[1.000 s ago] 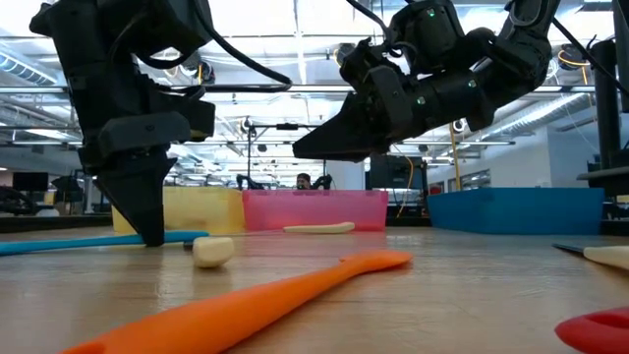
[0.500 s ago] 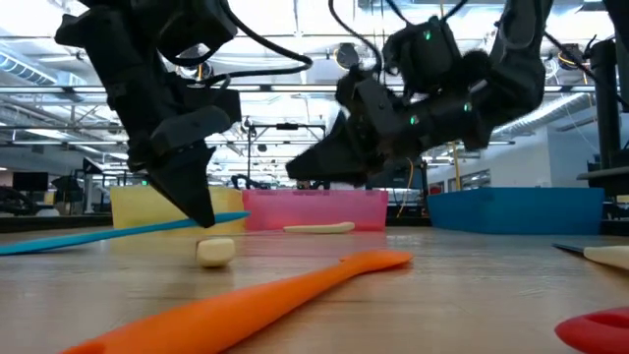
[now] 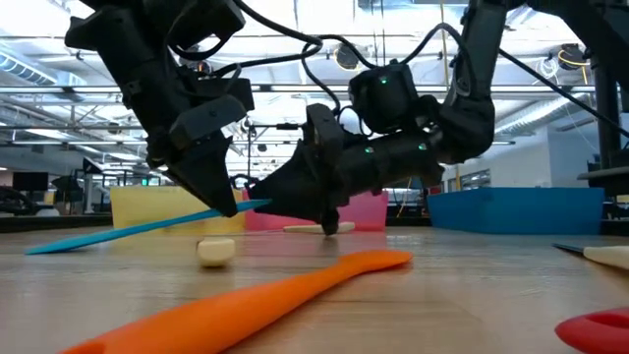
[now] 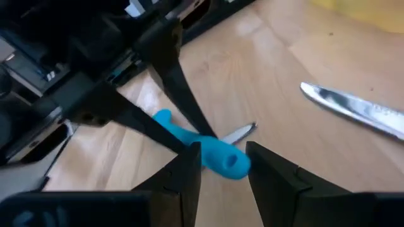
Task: Pick & Place Kitchen Items
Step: Put the blue spatula into the red bin
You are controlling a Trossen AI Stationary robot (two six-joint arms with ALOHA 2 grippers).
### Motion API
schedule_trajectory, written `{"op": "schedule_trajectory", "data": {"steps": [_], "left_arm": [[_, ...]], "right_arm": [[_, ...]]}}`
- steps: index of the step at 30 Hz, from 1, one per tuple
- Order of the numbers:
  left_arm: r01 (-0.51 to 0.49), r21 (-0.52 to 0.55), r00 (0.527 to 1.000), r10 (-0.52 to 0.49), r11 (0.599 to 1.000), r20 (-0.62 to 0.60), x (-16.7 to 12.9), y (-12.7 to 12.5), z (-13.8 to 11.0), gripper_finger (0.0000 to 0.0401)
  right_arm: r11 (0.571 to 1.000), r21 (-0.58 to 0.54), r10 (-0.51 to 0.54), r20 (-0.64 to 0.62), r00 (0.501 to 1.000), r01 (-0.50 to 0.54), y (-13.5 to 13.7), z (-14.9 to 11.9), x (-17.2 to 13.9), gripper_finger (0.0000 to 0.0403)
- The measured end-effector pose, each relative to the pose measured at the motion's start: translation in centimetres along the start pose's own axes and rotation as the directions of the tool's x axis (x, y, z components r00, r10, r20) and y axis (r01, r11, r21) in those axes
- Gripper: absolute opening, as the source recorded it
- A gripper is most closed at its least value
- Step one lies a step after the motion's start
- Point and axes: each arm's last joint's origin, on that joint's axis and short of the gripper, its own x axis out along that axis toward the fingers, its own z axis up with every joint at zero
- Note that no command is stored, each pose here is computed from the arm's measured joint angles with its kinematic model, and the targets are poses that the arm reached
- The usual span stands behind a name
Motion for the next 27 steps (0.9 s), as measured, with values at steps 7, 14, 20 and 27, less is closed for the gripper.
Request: {"op": "schedule_trajectory", "data": {"steps": [7, 14, 20, 27], "left_arm": [[-0.024, 0.023, 0.999, 0.023, 0.999, 0.033, -0.03, 0.01, 0.13, 0.0062], [-0.013, 0.043, 0.997, 0.01, 0.999, 0.071, -0.04, -0.21, 0.44, 0.0062], [-0.031, 0.051, 0.996, 0.027, 0.998, 0.082, -0.03, -0.13, 0.48, 0.0062], [-0.031, 0.088, 0.997, 0.024, 0.996, 0.079, -0.02, -0.13, 0.47, 0.0063]], "right_arm": [[0.999, 0.036, 0.021, 0.04, 0.999, -0.023, 0.17, 0.29, 0.02, 0.0116], [0.999, 0.034, 0.016, 0.032, 0.999, -0.017, 0.16, 0.22, 0.02, 0.0089], [1.0, -0.013, 0.005, 0.057, 0.998, -0.004, 0.18, 0.37, 0.01, 0.0042], [0.996, -0.089, 0.007, 0.061, 0.998, -0.002, 0.2, 0.4, 0.0, 0.0027]]}}
